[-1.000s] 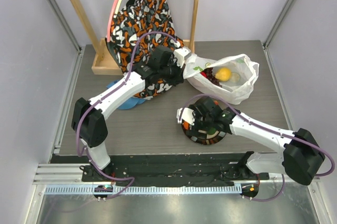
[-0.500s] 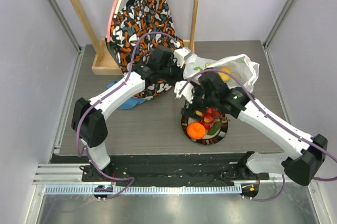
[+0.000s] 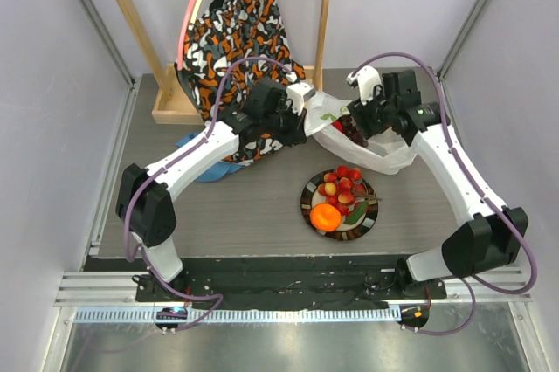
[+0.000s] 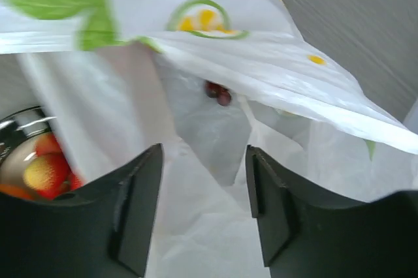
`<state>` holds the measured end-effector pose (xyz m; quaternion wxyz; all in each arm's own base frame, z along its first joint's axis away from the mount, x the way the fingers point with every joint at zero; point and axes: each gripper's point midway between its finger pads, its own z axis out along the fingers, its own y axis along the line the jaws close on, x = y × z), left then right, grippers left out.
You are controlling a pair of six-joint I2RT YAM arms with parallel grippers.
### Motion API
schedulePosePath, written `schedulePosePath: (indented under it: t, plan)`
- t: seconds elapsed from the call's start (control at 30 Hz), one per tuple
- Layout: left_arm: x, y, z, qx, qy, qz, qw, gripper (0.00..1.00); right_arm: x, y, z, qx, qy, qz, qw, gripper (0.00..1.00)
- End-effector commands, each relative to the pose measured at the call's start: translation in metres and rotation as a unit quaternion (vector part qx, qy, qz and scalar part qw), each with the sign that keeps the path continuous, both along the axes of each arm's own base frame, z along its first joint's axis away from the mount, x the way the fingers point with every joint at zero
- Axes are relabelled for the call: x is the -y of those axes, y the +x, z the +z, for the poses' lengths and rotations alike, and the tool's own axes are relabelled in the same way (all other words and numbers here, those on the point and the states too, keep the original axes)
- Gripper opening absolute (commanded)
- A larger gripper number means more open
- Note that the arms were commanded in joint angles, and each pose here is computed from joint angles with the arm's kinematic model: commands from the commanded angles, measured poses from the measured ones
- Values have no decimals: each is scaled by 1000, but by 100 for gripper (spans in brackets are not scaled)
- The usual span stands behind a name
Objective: Take the fake fruits out of the plastic bag
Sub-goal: Adjust the plastic bag at the center of the board.
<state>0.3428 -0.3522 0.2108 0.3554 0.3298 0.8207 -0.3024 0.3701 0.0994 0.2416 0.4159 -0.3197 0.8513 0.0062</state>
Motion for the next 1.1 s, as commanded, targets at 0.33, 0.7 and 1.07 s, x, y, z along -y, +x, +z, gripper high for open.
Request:
schedulePosePath:
  t: [0.33,0.7,1.07]
  plan:
    - [-17,-28,-4,12,26,-38,999,0,44,-72,-105,-156,-9,-90,984,47]
    - [-12,-40,-12,-9,11,-36,999,0,70,10,-59,-42,10,-183,982,68]
    - [-8,-26,-13,9,20,-32,999,0,71,100,-102,-84,33,-254,963,90]
